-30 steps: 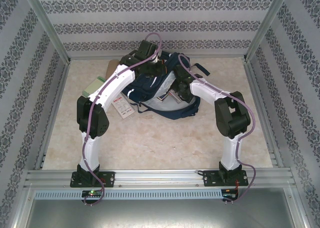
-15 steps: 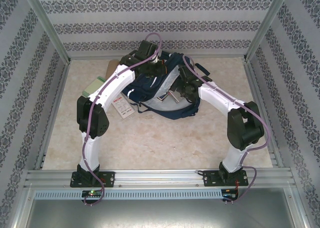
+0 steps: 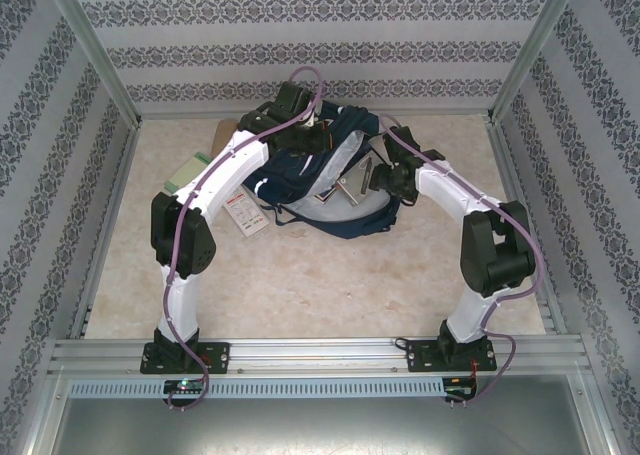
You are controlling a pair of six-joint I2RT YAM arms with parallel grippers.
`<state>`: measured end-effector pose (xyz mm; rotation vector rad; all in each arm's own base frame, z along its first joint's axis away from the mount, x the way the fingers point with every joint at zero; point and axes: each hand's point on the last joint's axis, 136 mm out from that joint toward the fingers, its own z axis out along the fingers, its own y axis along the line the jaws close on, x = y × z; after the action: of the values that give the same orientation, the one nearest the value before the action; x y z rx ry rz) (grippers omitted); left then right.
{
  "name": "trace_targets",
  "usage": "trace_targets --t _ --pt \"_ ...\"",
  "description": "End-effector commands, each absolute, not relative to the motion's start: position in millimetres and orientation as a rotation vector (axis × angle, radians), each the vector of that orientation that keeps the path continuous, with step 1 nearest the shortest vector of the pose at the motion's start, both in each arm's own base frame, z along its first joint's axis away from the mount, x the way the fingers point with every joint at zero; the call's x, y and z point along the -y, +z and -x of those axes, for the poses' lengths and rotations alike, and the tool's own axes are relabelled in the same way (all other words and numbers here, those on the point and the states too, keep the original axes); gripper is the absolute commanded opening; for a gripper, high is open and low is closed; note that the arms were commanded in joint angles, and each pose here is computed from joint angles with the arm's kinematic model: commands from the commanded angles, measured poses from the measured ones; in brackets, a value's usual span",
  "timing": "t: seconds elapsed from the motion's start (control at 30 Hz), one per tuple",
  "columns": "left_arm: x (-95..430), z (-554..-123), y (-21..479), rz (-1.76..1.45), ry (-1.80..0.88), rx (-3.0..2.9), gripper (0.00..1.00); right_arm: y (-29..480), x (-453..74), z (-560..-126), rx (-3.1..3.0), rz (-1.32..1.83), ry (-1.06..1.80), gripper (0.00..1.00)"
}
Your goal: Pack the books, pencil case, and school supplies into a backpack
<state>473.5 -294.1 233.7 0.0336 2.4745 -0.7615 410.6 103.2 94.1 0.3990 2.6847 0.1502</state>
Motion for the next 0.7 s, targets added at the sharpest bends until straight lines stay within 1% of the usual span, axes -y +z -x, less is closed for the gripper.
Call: trace_targets --t 0.0,0.2,0.27,0.33,0.43,0.5,0.53,0.6,0.67 --pt "271 -478 265 0.014 -0.723 -2.399 0.00 73 -100 -408 -2.779 -0.294 0.072 0.71" --pt "271 -476 268 0.008 -0.729 -2.396 0.00 61 -97 -426 -2.785 -0.245 -0.004 0.70" --pt "270 -475 267 0.009 -0.724 -2.399 0.00 58 -92 -432 -2.781 -0.245 -0.055 0.63" --pt "268 -474 267 0.008 -0.714 -2.399 0.00 60 -82 -436 -2.756 -0.255 -0.136 0.48" --pt "265 -472 268 0.000 -0.693 -2.397 0.00 67 -66 -437 -2.712 -0.291 -0.219 0.43" --pt "262 -471 268 -0.004 -0.680 -2.396 0.00 71 -56 -436 -2.686 -0.325 -0.240 0.37" --pt "261 -470 269 -0.004 -0.674 -2.390 0.00 75 -48 -434 -2.669 -0.358 -0.250 0.33" --pt "258 -468 268 -0.005 -0.661 -2.387 0.00 81 -37 -431 -2.644 -0.415 -0.258 0.20" --pt "254 -467 268 -0.003 -0.649 -2.388 0.00 89 -30 -429 -2.609 -0.442 -0.243 0.14"
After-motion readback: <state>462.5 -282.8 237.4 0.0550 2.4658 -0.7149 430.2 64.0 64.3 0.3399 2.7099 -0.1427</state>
